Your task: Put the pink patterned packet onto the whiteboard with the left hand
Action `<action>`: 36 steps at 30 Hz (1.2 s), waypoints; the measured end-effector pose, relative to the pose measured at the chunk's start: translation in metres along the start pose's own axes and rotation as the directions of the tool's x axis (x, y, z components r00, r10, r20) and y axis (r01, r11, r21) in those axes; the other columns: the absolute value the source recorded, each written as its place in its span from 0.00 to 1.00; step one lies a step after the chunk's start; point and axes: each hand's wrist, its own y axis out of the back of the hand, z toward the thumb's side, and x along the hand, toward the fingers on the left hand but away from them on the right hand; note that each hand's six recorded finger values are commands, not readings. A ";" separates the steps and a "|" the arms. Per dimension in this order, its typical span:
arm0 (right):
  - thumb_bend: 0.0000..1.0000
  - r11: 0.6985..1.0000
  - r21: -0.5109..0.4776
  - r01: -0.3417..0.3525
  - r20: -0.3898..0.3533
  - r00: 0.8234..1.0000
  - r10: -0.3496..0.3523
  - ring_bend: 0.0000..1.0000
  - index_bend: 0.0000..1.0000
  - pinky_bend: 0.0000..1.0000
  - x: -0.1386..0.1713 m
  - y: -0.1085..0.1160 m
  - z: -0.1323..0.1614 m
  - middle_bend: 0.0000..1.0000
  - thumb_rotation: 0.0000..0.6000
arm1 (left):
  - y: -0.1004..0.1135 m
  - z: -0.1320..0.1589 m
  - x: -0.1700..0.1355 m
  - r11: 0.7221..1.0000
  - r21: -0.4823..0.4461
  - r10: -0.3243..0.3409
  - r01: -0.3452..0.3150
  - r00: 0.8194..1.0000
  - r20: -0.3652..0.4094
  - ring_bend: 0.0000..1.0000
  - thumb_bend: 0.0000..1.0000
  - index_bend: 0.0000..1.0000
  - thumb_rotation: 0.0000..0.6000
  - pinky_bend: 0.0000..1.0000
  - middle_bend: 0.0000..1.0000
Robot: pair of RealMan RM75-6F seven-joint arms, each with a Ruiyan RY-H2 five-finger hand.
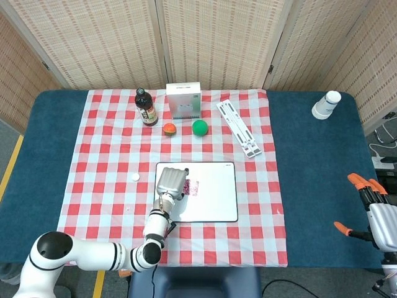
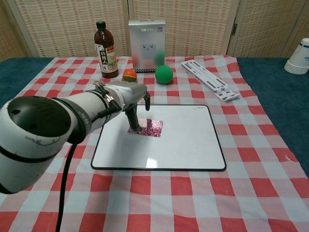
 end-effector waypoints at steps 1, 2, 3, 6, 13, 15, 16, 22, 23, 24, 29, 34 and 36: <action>0.00 1.000 0.001 0.000 0.000 1.000 0.000 0.00 0.09 0.07 0.000 0.000 0.000 0.08 1.00 | 0.000 -0.002 -0.001 1.000 -0.004 -0.001 0.001 1.000 0.000 0.91 0.26 0.28 1.00 0.86 0.89; 0.00 1.000 0.001 0.000 0.001 1.000 0.000 0.00 0.09 0.07 0.000 0.000 0.000 0.08 1.00 | 0.001 -0.004 -0.002 1.000 -0.007 -0.002 0.002 1.000 -0.001 0.91 0.26 0.28 1.00 0.86 0.89; 0.00 1.000 0.001 -0.001 0.001 1.000 0.001 0.00 0.09 0.07 0.000 0.000 0.000 0.08 1.00 | 0.002 -0.007 -0.003 1.000 -0.010 -0.001 0.001 1.000 -0.003 0.91 0.26 0.28 1.00 0.86 0.89; 0.00 1.000 0.003 -0.004 0.002 1.000 0.004 0.00 0.09 0.07 0.000 -0.001 0.000 0.08 1.00 | 0.007 -0.017 -0.004 1.000 -0.008 0.012 -0.012 1.000 -0.017 0.91 0.26 0.29 1.00 0.86 0.89; 0.00 1.000 0.007 -0.013 -0.005 1.000 0.013 0.00 0.09 0.07 0.000 -0.003 0.002 0.08 1.00 | 0.020 -0.063 -0.006 0.998 0.025 0.059 -0.057 0.995 -0.076 0.91 0.26 0.32 1.00 0.86 0.90; 0.00 1.000 0.010 -0.014 -0.006 1.000 0.014 0.00 0.09 0.07 0.000 -0.003 0.002 0.08 1.00 | 0.016 -0.083 -0.007 0.998 0.036 0.056 -0.053 0.994 -0.099 0.91 0.26 0.33 1.00 0.86 0.90; 0.00 1.000 0.011 -0.016 -0.007 1.000 0.016 0.00 0.09 0.07 0.000 -0.003 0.003 0.08 1.00 | 0.013 -0.091 -0.008 0.998 0.038 0.051 -0.047 0.993 -0.107 0.91 0.26 0.33 1.00 0.86 0.90; 0.00 1.000 0.014 -0.019 -0.011 1.000 0.019 0.00 0.09 0.07 0.001 -0.005 0.005 0.08 1.00 | -0.007 -0.128 -0.009 0.998 0.052 0.026 -0.019 0.990 -0.142 0.91 0.27 0.37 1.00 0.86 0.90; 0.00 1.000 0.015 -0.019 -0.010 1.000 0.019 0.00 0.09 0.07 0.001 -0.005 0.005 0.08 1.00 | -0.008 -0.131 -0.009 0.998 0.056 0.028 -0.020 0.989 -0.145 0.91 0.28 0.37 1.00 0.86 0.90; 0.00 1.000 0.016 -0.019 -0.010 1.000 0.019 0.00 0.09 0.07 0.001 -0.005 0.005 0.08 1.00 | -0.009 -0.135 -0.008 0.998 0.055 0.031 -0.023 0.988 -0.149 0.92 0.28 0.37 1.00 0.86 0.91; 0.00 1.000 0.023 -0.022 -0.011 1.000 0.022 0.00 0.09 0.07 0.000 -0.006 0.006 0.08 1.00 | -0.010 -0.145 -0.004 0.998 0.047 0.053 -0.046 0.987 -0.154 0.92 0.31 0.38 1.00 0.86 0.91; 0.00 0.999 0.024 -0.024 -0.008 1.000 0.025 0.00 0.09 0.07 0.000 -0.007 0.005 0.08 1.00 | -0.014 -0.152 -0.001 0.998 0.049 0.039 -0.031 0.986 -0.165 0.92 0.32 0.39 1.00 0.86 0.91; 0.00 0.999 0.023 -0.024 -0.007 1.000 0.024 0.00 0.09 0.07 -0.001 -0.007 0.005 0.08 1.00 | -0.018 -0.156 0.000 0.999 0.045 0.029 -0.022 0.985 -0.172 0.92 0.32 0.39 1.00 0.86 0.91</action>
